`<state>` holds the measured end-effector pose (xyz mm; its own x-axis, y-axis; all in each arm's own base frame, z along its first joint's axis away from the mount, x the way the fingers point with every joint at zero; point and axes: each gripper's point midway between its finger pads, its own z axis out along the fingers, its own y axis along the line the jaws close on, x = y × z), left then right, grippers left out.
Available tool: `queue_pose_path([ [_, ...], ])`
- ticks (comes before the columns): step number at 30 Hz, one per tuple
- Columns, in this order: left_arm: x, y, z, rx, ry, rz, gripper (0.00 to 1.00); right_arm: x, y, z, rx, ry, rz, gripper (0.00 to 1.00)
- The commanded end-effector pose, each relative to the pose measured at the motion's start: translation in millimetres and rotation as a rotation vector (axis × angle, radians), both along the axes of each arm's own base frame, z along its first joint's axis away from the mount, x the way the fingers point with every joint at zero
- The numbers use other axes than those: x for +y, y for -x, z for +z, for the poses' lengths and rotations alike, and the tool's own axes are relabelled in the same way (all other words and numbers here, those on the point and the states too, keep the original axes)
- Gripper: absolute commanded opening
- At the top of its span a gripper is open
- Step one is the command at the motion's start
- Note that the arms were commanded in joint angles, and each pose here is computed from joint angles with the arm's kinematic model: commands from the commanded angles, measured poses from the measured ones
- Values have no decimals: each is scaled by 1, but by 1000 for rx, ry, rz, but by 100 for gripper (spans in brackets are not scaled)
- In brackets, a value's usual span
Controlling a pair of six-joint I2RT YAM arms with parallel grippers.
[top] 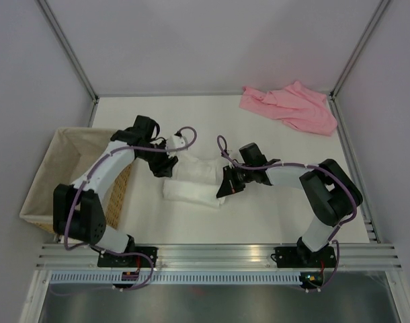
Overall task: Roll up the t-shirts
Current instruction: Roll the tshirt
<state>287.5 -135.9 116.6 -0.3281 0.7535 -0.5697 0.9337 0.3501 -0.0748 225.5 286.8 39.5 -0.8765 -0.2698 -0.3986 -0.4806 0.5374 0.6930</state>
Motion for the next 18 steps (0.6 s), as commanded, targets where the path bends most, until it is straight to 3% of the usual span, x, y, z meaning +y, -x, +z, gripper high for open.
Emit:
queue_pose_path([
  [1,-5,9,-1,-231,-95,-116,64,2,-6,5,2,-26,-1,5],
  [3,-4,24,-15,-321,-151,-202,70,1,-8,0,-2,-14,-11,5],
  [7,-15,27,-30,-489,-206,-293,73,1,-10,-3,4,-17,-11,4],
  [9,-18,36,-43,-515,-228,-336,80,1,-11,-4,-2,-15,-11,4],
  [14,-17,32,-54,-593,-277,-362,80,0,-7,-5,-1,-14,8,6],
  [18,-13,40,-72,-578,-304,-423,81,-3,-10,-9,11,-17,6,7],
])
